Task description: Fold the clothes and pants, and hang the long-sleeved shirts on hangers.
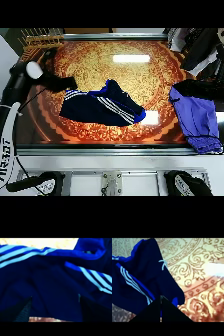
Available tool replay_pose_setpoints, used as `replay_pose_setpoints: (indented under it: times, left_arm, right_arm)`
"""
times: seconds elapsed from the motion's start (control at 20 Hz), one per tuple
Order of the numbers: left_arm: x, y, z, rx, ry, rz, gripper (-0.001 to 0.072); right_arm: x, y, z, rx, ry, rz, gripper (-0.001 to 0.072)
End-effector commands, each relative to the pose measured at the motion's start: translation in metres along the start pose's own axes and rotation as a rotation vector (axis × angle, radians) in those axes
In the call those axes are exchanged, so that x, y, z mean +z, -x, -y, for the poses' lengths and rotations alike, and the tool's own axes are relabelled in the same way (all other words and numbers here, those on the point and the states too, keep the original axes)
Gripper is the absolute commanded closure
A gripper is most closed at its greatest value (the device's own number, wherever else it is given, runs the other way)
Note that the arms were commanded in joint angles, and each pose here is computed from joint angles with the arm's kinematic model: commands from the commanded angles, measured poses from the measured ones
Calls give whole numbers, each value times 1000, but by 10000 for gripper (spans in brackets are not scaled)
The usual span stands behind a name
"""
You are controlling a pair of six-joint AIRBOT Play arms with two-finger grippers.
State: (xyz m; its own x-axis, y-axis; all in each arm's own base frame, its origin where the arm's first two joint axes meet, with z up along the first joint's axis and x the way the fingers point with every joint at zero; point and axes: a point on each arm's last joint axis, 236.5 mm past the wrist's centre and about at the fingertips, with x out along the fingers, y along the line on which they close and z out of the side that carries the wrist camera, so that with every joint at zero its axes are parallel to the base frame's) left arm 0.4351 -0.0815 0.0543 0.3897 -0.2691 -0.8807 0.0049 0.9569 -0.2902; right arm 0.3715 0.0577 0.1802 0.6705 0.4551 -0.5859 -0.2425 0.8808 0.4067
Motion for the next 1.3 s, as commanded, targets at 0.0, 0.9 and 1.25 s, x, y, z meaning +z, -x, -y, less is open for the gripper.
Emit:
replay_pose_setpoints:
  times: [0.0, 0.9, 1.25]
  left_arm:
    - [-21, -30, -30, -157, 154, -29, 97]
    - [-39, -140, 20, -282, -509, -337, 98]
    - [-52, -118, 23, -310, -479, -407, 706]
  right_arm:
    - [0, 0, -1, 2, 1, -1, 691]
    - [-33, -16, 1, 50, -39, -157, 690]
    - [-81, -73, 98, -184, -279, -351, 683]
